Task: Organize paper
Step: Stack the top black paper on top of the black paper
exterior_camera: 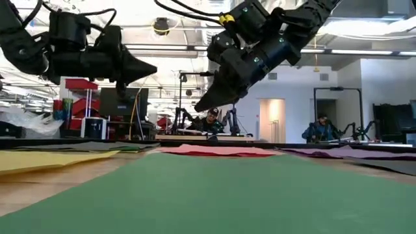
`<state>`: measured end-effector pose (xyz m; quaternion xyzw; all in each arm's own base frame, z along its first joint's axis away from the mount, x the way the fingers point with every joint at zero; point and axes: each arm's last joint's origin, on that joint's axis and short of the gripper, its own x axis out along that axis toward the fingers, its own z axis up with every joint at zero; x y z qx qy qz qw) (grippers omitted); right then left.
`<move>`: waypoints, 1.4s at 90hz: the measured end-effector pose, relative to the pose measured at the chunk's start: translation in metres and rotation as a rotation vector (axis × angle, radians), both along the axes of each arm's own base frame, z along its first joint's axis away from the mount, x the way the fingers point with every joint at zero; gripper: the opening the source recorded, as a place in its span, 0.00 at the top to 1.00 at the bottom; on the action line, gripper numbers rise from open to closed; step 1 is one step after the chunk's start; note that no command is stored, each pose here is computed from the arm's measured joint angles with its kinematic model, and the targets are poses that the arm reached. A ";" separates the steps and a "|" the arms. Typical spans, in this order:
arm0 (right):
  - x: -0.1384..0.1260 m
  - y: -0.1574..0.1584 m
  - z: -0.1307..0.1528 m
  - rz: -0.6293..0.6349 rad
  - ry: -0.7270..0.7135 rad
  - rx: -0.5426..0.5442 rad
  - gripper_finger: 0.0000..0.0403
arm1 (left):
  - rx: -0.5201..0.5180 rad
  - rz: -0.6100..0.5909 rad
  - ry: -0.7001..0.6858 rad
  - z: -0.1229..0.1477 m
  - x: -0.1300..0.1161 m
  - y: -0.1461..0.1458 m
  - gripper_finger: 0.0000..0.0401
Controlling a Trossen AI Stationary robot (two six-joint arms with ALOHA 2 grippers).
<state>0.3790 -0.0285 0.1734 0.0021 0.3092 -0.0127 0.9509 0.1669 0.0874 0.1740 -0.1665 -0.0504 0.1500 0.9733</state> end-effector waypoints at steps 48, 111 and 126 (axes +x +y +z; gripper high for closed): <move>0.015 -0.004 0.010 -0.064 0.056 -0.161 0.85 | -0.031 0.150 -0.080 -0.015 -0.023 -0.008 1.00; 0.129 0.035 -0.023 0.101 0.152 -0.330 0.85 | 0.059 0.063 -0.091 -0.007 -0.023 -0.014 1.00; 0.143 0.024 -0.040 0.119 0.169 -0.402 0.85 | 0.058 0.108 -0.113 -0.005 -0.024 -0.013 1.00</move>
